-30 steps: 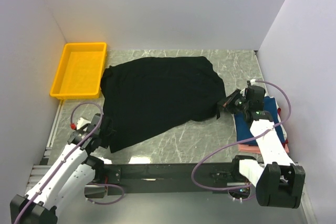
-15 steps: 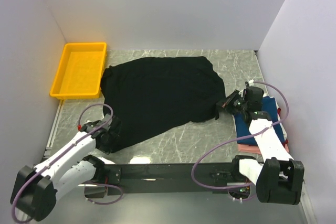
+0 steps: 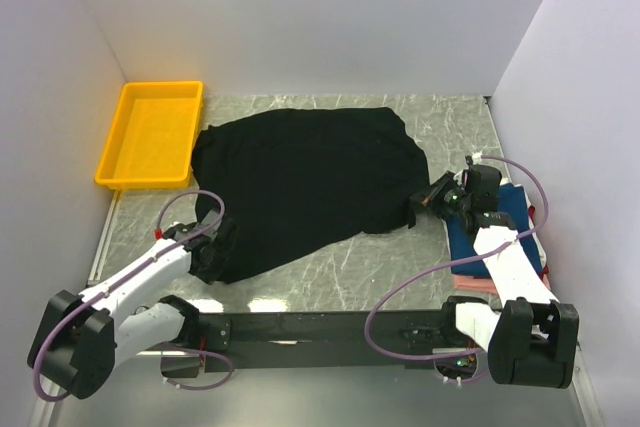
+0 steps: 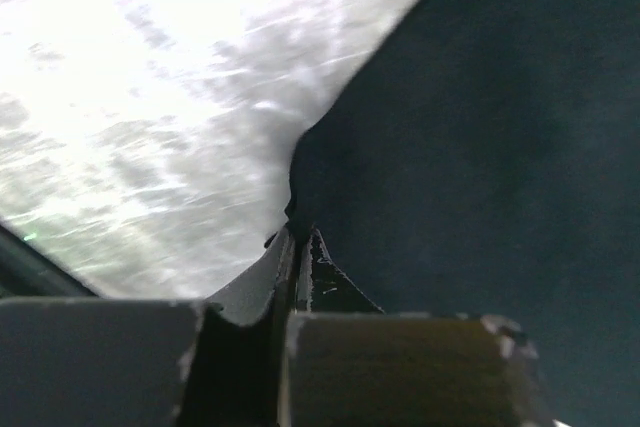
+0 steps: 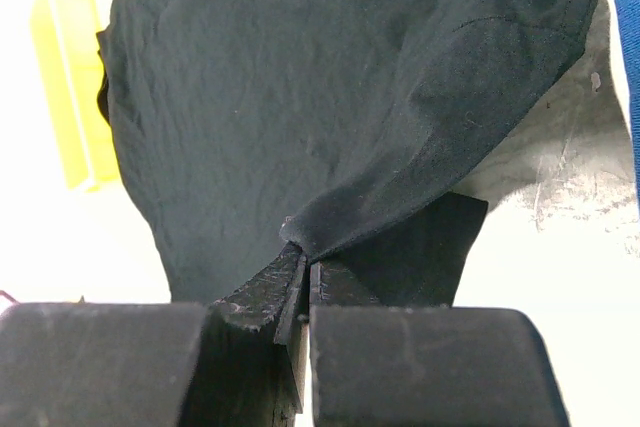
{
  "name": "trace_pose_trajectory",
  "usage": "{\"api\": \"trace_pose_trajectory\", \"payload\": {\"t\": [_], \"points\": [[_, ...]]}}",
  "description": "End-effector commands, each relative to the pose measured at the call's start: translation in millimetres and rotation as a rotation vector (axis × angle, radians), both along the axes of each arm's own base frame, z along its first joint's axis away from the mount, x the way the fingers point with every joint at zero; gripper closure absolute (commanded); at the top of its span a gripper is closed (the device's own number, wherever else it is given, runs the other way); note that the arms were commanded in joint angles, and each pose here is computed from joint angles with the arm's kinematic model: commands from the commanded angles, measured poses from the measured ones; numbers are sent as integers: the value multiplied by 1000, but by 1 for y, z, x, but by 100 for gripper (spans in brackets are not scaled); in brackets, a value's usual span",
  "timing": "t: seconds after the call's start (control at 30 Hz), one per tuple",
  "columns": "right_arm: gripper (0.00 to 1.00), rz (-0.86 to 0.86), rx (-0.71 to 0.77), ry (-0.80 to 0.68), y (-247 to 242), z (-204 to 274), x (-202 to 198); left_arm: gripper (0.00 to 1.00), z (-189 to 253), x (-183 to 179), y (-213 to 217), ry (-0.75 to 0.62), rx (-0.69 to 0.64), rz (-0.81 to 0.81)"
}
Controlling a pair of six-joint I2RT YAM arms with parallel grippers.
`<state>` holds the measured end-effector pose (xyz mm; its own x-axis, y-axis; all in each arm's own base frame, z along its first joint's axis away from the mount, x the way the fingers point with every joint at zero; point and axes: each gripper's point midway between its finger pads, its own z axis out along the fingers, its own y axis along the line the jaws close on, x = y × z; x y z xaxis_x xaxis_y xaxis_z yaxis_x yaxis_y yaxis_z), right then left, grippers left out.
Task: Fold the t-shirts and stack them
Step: Flatten the tshirt out
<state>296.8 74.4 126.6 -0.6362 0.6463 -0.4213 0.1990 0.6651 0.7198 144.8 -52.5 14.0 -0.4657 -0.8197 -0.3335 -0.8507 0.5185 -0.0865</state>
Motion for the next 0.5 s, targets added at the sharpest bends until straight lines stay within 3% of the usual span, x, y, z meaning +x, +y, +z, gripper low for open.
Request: {"api": "trace_pose_trajectory", "payload": {"t": [0.0, 0.27, 0.47], "points": [[100, 14, 0, -50, 2, 12, 4, 100, 17, 33, -5, -144, -4, -24], [100, 1, -20, -60, 0, 21, -5, 100, 115, 66, 32, -432, 76, -2], [100, -12, -32, -85, -2, 35, -17, 100, 171, 62, 50, -566, 97, 26]]}}
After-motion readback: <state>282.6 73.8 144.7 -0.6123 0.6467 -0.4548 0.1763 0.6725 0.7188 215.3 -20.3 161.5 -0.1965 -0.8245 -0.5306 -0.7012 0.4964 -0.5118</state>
